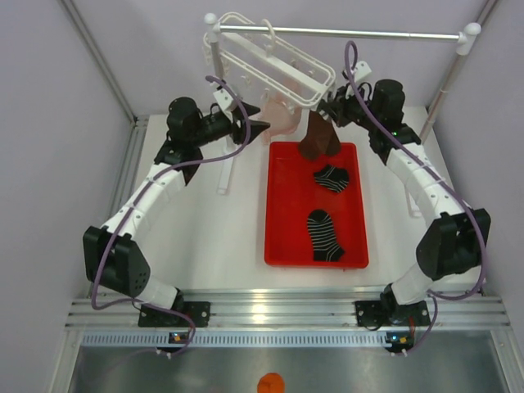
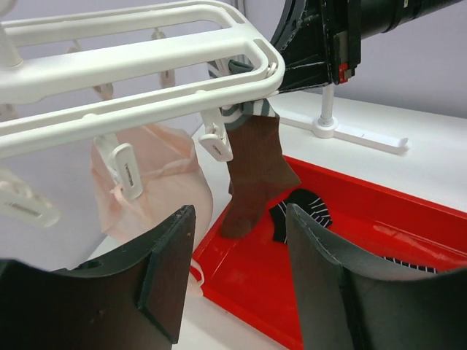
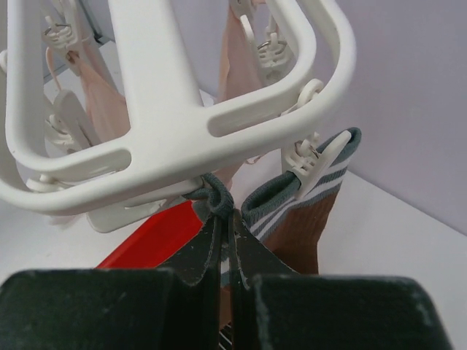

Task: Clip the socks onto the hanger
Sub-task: Clamp the sock onto the hanger.

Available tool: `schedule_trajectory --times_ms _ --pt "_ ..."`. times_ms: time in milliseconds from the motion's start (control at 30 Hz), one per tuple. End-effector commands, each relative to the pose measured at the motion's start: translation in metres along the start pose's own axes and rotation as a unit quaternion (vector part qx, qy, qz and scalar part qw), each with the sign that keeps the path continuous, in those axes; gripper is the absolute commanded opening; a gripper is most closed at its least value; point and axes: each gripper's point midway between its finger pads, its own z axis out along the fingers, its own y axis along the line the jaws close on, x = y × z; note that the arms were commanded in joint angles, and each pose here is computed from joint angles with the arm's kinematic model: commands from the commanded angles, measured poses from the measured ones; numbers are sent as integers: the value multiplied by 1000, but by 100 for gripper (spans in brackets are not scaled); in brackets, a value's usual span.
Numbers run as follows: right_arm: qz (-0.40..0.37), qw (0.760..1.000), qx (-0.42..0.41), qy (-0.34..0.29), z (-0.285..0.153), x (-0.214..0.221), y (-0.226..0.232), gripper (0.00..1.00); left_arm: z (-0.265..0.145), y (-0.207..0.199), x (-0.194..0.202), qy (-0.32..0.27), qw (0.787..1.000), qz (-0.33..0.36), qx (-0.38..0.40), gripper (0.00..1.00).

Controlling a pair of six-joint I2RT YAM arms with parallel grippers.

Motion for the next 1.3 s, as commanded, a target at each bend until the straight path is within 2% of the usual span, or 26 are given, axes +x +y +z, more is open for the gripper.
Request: schedule_trajectory --times_ms 0,133,267,400,533,733,967,1133,1200,1267 --pt "-29 999 18 -39 4 -31 -17 0 -15 4 -22 -21 999 -20 -28 58" --pt "-44 997 42 -56 12 -41 -31 0 -25 14 -20 -20 997 -45 -58 58" --pt "-48 994 76 -66 15 -48 -47 0 -31 27 -19 -17 995 -42 -88 58" --pt "-51 994 61 -70 10 -49 -40 0 -35 42 -24 -22 993 -40 -113 57" --pt "-57 995 37 -71 -8 -53 -21 0 -39 60 -24 -21 988 -62 -137 56" --pt "-68 992 54 -89 -43 -71 -13 0 -46 89 -14 -6 976 -63 -210 57" --pt "-71 985 125 -97 -63 -87 -49 0 -41 112 -10 6 967 -71 -243 62" --pt "-75 980 158 -98 -70 -93 -70 0 -33 115 -11 1 971 -68 -231 61" --pt "-81 978 166 -99 -71 -95 -73 0 -25 96 -16 -13 984 -63 -166 60" --pt "-88 977 170 -98 -70 -96 -78 0 -20 73 -30 -50 993 -47 -100 59"
